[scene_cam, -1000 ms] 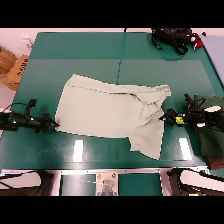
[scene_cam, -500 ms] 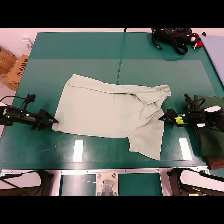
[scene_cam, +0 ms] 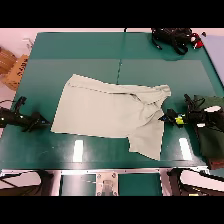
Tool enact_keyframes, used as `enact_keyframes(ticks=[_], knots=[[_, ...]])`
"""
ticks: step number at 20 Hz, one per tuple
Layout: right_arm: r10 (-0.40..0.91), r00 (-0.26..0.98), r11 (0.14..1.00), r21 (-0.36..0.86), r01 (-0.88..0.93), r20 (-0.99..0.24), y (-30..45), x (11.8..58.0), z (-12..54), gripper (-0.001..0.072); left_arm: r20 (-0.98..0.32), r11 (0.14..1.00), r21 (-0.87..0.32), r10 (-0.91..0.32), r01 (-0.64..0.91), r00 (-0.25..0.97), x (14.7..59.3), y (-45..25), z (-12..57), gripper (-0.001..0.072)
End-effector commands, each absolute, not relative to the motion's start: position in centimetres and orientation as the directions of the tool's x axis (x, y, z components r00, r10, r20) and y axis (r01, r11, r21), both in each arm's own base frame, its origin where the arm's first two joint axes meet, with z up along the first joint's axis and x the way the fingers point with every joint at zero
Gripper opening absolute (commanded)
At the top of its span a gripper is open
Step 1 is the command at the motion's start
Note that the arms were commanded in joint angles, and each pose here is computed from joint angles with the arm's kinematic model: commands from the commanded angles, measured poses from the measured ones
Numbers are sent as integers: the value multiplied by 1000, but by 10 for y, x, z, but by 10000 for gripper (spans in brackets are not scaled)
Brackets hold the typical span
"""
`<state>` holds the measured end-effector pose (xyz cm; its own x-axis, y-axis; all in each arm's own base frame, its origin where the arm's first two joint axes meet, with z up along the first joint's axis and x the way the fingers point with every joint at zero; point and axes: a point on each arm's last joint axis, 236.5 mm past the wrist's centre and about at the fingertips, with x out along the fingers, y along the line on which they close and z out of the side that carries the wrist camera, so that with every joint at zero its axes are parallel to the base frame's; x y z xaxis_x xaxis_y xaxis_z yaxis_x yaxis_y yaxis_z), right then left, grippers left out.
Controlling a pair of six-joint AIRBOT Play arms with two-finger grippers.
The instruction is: Fold the shirts.
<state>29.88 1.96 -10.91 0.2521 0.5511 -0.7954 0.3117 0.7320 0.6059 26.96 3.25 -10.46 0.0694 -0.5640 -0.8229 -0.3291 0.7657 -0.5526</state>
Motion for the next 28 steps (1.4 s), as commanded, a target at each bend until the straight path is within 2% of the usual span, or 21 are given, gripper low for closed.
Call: enact_keyframes(ticks=[1,5,8,13,14,15,16,17,18,21,23,25,28], knots=[[548,257,733,605,311,-796,19,300,-109,18,-801,734,-578,-594,-356,74,257,23,-116,417],[549,257,734,605,309,-796,19,300,-109,17,-729,646,-659,-674,-385,118,262,0,-107,416],[549,260,734,607,305,-794,19,301,-108,18,-737,668,-648,-671,-367,80,256,-7,-111,415],[553,264,730,612,305,-790,20,302,-107,18,-759,696,-631,-646,-343,85,262,-20,-122,414],[553,264,729,613,304,-790,20,302,-107,17,-757,695,-633,-649,-342,83,261,-20,-121,324],[553,264,729,613,305,-790,20,302,-107,18,-756,697,-634,-650,-334,77,260,-21,-120,182],[553,264,729,613,305,-790,20,302,-107,17,-758,702,-631,-648,-330,70,259,-20,-121,113],[553,264,729,613,304,-790,20,302,-107,17,-762,708,-625,-644,-327,62,257,-19,-122,108],[554,263,729,613,304,-790,20,302,-107,17,-768,719,-619,-639,-315,49,256,-17,-120,21],[566,270,724,626,290,-779,22,305,-99,17,-777,746,-615,-628,-255,37,264,-8,-97,21],[575,316,731,647,216,-755,23,318,-63,16,-780,753,-624,-617,-208,107,287,-2,-61,21],[562,428,745,658,111,-708,21,342,3,16,-736,745,-661,-622,-86,268,325,-3,8,21],[485,680,803,589,-96,-550,20,364,163,16,-492,689,-692,-670,218,556,367,-29,173,21]])
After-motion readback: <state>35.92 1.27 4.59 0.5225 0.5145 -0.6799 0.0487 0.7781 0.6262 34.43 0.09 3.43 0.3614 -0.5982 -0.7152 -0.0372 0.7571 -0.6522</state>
